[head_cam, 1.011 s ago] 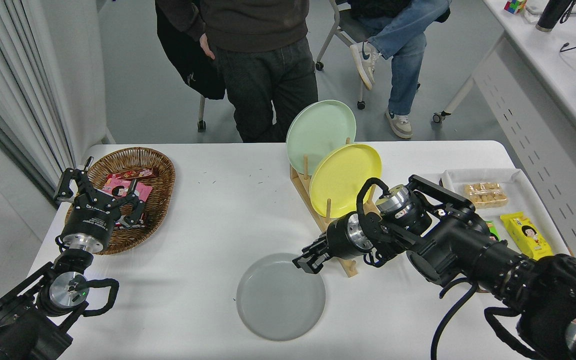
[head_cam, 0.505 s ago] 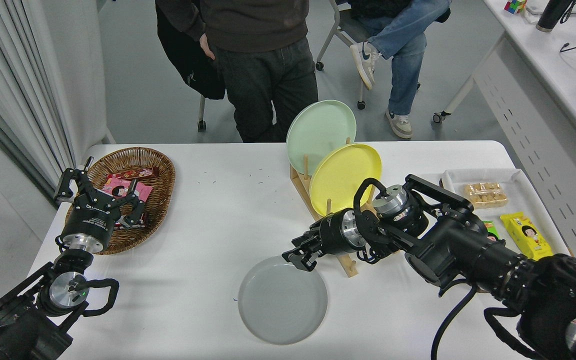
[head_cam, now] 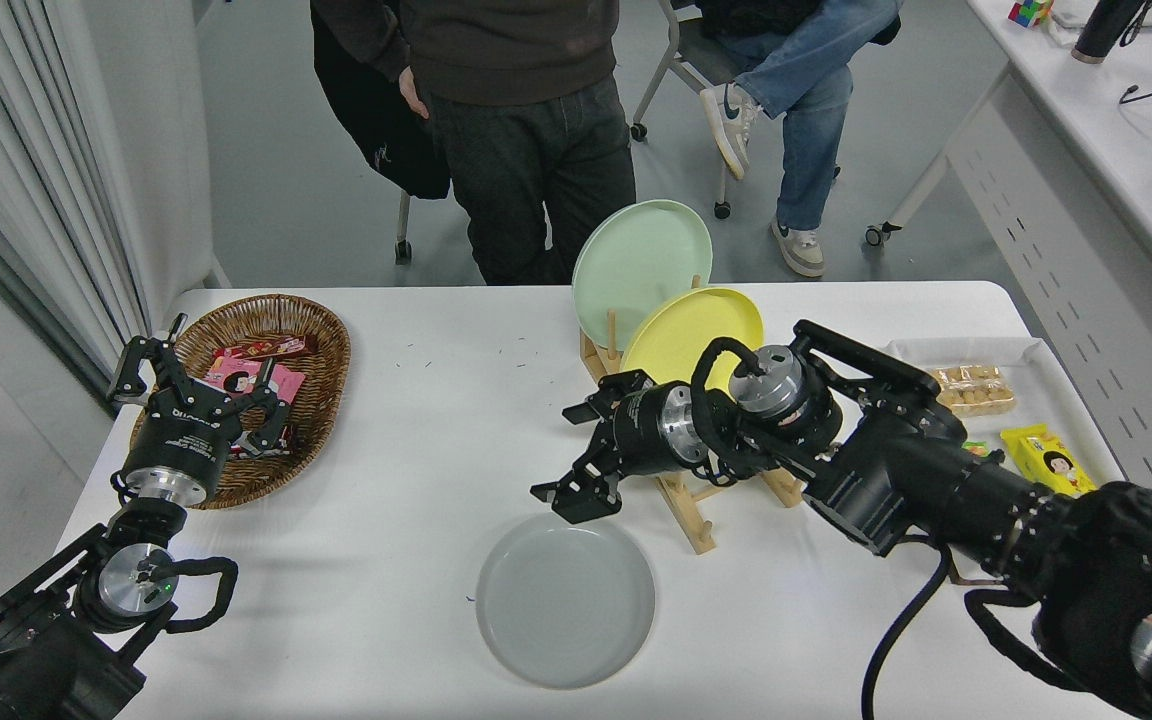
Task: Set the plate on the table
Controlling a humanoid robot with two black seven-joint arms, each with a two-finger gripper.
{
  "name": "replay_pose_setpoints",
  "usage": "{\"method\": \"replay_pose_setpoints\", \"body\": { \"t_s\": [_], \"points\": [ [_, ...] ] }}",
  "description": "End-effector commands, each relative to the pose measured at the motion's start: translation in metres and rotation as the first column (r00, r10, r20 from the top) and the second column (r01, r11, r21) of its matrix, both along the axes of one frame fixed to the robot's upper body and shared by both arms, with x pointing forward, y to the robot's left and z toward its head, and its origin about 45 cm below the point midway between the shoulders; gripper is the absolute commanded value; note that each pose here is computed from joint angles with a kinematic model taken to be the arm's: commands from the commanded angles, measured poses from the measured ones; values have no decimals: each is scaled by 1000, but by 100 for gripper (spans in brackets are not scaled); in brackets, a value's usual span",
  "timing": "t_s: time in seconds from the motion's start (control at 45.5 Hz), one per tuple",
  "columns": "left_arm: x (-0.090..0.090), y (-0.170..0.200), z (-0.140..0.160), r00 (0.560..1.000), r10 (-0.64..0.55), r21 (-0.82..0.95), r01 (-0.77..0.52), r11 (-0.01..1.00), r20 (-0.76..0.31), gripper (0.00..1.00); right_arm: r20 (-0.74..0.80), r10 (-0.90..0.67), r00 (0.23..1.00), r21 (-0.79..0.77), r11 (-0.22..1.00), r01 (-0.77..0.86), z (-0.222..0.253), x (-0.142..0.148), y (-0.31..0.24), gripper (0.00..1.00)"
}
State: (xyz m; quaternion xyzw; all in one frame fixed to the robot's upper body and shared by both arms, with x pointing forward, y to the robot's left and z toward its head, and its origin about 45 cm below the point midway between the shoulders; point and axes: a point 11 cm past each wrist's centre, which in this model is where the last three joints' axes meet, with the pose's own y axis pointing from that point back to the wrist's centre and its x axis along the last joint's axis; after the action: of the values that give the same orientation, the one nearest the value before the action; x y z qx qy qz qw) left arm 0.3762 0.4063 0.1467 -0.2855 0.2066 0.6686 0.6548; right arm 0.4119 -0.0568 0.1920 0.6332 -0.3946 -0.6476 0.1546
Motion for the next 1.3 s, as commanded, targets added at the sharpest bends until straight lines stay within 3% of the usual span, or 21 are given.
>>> {"method": "replay_pose_setpoints", "body": {
  "t_s": [0.0,0.44,0.659,0.989,1.275],
  "points": [
    [0,0,0,1000,0,0,0,1000,0,98,165,85,983,-21,996,-82,45,17,15,99],
    [0,0,0,1000,0,0,0,1000,0,98,525,262,809,-131,965,-228,160,39,50,99],
    [0,0,0,1000,0,0,0,1000,0,98,669,340,661,-126,928,-350,217,34,72,99],
    [0,0,0,1000,0,0,0,1000,0,98,806,175,565,3,954,-300,295,58,9,99],
    [0,0,0,1000,0,0,0,1000,0,98,894,307,327,-224,937,-266,326,67,-45,99]
  ]
}}
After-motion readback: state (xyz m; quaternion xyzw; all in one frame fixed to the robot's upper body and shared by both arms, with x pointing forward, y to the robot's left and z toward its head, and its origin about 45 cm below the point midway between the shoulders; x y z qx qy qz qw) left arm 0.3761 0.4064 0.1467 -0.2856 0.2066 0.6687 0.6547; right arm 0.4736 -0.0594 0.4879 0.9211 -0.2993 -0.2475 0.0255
